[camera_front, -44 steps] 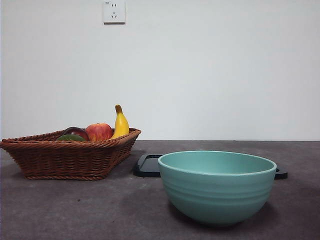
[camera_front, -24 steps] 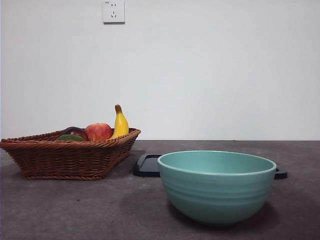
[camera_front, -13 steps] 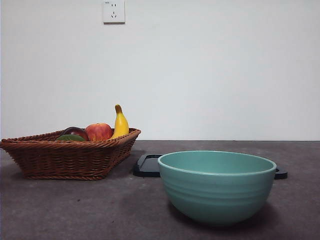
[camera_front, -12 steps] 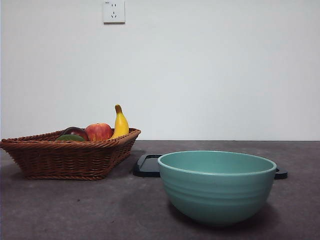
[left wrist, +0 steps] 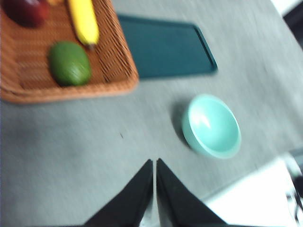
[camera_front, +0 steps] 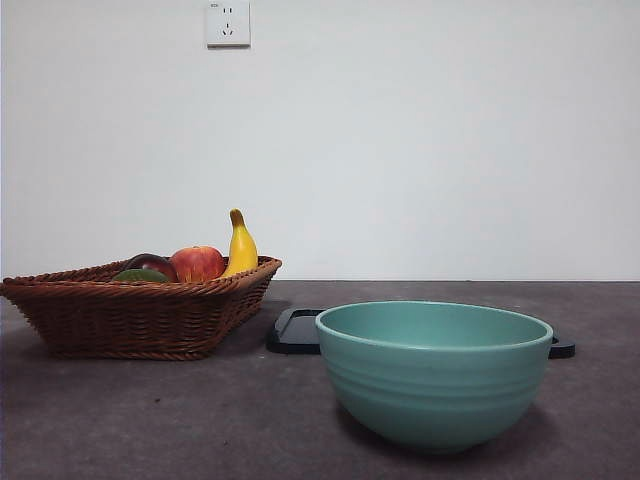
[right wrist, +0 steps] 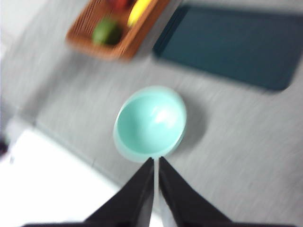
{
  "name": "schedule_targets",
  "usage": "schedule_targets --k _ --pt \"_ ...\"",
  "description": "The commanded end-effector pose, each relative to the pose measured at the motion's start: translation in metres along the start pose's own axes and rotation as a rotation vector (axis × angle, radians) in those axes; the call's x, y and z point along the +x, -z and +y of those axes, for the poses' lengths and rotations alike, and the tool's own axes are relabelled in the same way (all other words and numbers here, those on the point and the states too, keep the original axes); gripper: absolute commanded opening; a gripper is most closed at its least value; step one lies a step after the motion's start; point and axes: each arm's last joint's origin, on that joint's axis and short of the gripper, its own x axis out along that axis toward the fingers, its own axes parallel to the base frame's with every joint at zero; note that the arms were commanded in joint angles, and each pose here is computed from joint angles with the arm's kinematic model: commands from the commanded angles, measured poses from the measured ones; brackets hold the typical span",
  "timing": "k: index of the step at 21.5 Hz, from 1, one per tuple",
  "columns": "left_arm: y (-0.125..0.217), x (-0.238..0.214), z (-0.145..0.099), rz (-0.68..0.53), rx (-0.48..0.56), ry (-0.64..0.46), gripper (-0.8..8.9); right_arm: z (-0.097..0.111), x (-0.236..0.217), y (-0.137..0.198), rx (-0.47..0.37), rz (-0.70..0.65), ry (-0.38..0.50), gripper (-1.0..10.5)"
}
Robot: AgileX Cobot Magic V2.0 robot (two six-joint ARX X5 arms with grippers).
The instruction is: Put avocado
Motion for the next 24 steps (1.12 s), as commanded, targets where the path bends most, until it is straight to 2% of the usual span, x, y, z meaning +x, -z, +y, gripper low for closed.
schedule_targets --k 1,7,9,14,16,24 --pt "-0.0027 -0.0067 -0.0073 0.011 0.053 0.028 0.09 0.0053 -0.0009 0.0003 -0.069 0.043 -0.036 0.1" --pt "0.0019 -0.0074 -0.0088 0.06 0.059 0.037 0.15 0.0095 0.0006 0.0024 -0.112 0.074 -0.075 0.1" --pt "0.0026 -0.0074 -0.0088 0.066 0.055 0.037 0.79 0.0095 0.0006 0.0024 -0.112 0.074 -0.075 0.4" --pt "0.0029 -0.0074 -0.0087 0.069 0.05 0.036 3.93 0.0095 0.0006 0.0021 -0.109 0.072 -0.075 4.0" --pt "0.0027 -0.0073 -0.0087 0.068 0.05 0.036 4.5 0.0095 0.0006 0.0021 -0.109 0.072 -0.075 4.5" --pt "-0.0035 -0.003 -0.007 0.057 0.031 0.033 4.57 0.0095 0.0006 0.0021 -0.108 0.072 -0.075 4.5"
